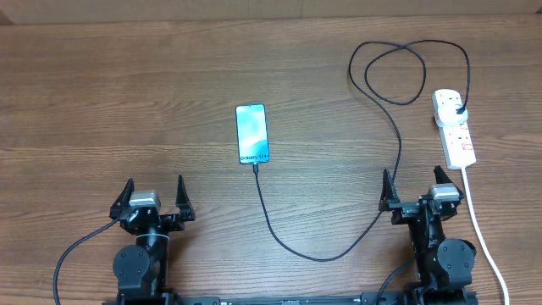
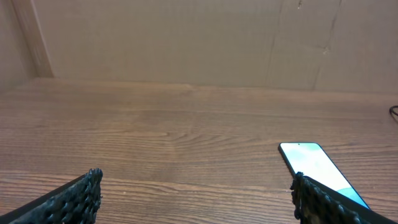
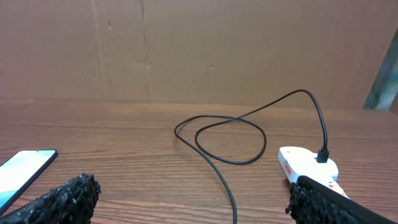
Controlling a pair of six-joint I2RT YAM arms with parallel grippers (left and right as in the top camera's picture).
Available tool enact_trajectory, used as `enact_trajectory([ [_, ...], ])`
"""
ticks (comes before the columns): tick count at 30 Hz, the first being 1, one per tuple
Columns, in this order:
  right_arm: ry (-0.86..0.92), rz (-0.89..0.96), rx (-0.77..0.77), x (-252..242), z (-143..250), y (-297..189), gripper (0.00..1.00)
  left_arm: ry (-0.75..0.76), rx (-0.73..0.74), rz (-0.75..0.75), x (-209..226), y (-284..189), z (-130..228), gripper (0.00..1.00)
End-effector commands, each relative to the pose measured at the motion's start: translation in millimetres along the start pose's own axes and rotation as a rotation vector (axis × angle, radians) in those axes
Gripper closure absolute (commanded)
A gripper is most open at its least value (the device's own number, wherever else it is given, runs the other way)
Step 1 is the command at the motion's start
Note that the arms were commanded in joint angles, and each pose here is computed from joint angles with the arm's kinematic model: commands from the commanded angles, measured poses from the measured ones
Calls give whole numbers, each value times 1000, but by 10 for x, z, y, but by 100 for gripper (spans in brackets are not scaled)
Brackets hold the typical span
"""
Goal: Plug charger to phone and switch on socket
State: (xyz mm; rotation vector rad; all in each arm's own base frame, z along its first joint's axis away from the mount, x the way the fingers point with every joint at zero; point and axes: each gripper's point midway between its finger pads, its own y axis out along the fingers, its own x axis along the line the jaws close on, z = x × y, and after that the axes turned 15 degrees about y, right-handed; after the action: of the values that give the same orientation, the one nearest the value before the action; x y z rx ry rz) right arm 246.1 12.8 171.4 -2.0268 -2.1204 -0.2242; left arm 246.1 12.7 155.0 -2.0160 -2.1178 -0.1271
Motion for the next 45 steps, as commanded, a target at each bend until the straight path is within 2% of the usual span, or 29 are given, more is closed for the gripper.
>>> enact_trajectory([
  [1,6,12,-9,-30,7,2,0,25,-7,-6,15,-4,-5,0],
  [45,6,12,-9,-30,7,2,0,40,-9,3,1,-4,-10,0],
])
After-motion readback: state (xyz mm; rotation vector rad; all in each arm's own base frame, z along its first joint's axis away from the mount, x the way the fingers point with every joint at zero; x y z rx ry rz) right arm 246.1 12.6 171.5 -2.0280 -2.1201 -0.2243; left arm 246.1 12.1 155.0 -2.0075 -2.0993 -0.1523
